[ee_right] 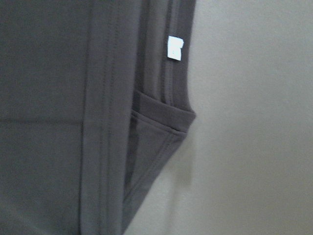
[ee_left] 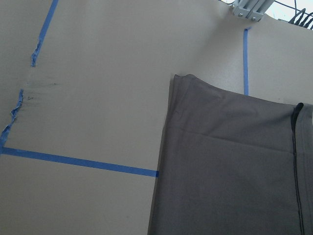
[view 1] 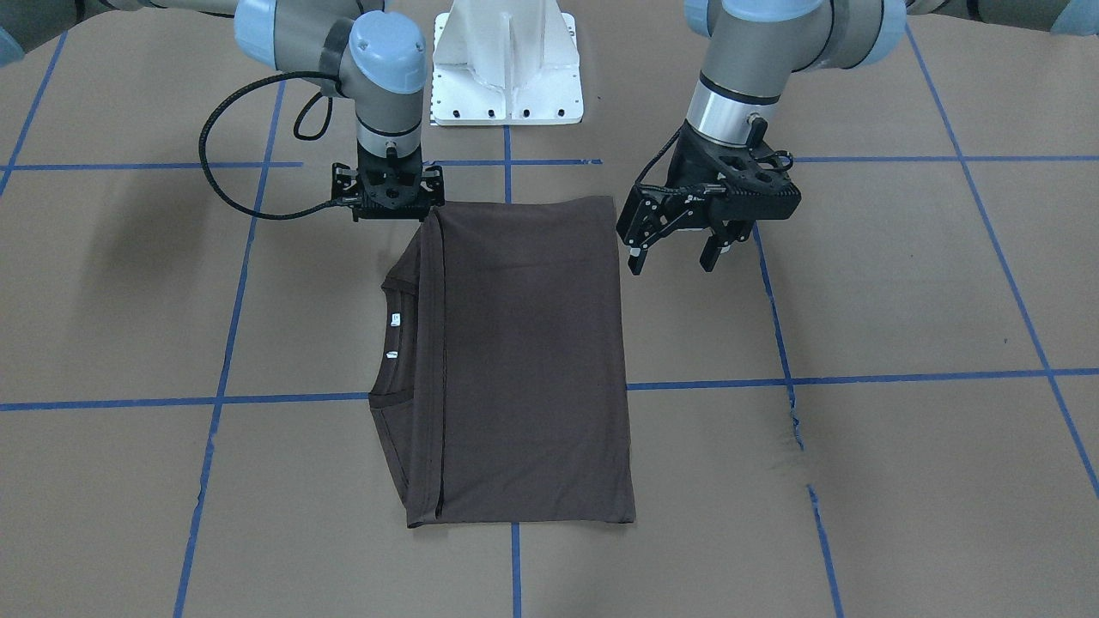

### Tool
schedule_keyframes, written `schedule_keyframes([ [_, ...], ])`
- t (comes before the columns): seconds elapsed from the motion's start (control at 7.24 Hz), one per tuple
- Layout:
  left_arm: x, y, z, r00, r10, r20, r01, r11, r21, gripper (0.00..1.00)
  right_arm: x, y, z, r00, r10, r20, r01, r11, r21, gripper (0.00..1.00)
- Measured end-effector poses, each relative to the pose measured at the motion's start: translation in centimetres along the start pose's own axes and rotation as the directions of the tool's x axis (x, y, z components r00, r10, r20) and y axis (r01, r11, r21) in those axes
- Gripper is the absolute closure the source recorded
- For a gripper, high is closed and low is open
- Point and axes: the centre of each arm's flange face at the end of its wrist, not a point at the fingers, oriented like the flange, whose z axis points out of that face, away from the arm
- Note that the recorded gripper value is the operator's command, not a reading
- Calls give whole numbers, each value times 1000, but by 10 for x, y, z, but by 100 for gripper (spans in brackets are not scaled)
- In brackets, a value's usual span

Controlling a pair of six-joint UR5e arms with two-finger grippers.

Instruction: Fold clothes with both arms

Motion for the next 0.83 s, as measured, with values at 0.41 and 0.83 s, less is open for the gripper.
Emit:
schedule_keyframes([
  [0.41, 0, 0, 2, 1000, 1, 2, -1, 1000, -1, 0, -30, -18, 13, 999, -26, 26, 25, 1000, 11, 0],
  [0.83, 0, 0, 1, 1000, 1, -1, -1, 1000, 0, 0, -29, -16, 28, 999, -43, 22, 44, 998, -40, 0],
])
